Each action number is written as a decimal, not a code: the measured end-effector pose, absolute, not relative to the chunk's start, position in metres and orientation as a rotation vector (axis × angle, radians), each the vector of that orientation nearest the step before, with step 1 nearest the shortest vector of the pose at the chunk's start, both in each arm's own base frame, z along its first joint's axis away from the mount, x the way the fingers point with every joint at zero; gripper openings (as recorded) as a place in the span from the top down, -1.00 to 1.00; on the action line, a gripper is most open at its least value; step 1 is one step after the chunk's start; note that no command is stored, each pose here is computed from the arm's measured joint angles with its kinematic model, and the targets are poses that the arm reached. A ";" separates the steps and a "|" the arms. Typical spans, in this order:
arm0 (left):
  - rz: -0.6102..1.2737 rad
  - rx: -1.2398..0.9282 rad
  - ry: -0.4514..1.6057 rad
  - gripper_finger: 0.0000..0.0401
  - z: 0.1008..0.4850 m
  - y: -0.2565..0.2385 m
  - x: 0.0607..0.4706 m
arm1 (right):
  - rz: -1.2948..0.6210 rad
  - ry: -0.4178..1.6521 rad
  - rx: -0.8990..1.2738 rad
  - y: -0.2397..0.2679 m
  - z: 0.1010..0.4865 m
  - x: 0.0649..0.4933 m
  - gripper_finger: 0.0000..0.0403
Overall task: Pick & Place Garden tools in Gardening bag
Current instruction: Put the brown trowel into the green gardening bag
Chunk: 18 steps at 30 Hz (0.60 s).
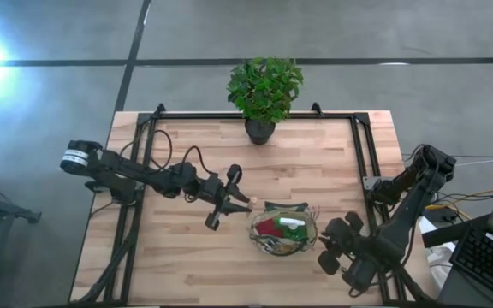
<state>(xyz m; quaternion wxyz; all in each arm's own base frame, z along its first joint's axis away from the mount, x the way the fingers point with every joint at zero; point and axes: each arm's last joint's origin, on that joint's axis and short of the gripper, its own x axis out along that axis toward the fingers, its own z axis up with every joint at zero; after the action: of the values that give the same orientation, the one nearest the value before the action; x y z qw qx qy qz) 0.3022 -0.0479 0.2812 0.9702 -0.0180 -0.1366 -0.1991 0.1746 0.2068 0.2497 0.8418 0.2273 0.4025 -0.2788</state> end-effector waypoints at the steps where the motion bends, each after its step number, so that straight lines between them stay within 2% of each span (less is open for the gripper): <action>1: -0.400 -0.033 -0.271 0.67 0.282 -0.048 0.303 | -0.581 0.823 0.464 0.207 0.255 0.176 0.66; 8: -0.390 0.001 -0.260 0.67 0.283 -0.047 0.305 | -0.518 0.506 0.231 0.210 0.293 0.188 0.66; 13: -0.367 0.002 -0.267 0.67 0.284 -0.047 0.305 | -0.579 0.212 0.132 0.210 0.313 0.196 0.66; 18: -0.307 -0.017 -0.274 0.67 0.285 -0.045 0.306 | -0.645 0.104 0.088 0.207 0.317 0.215 0.66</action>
<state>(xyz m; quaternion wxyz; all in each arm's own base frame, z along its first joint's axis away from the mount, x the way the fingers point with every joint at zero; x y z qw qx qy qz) 0.3055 -0.0450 0.2846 0.9789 -0.0086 -0.1360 -0.1522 0.2148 0.2068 0.3167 0.9462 0.0433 0.0509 -0.3167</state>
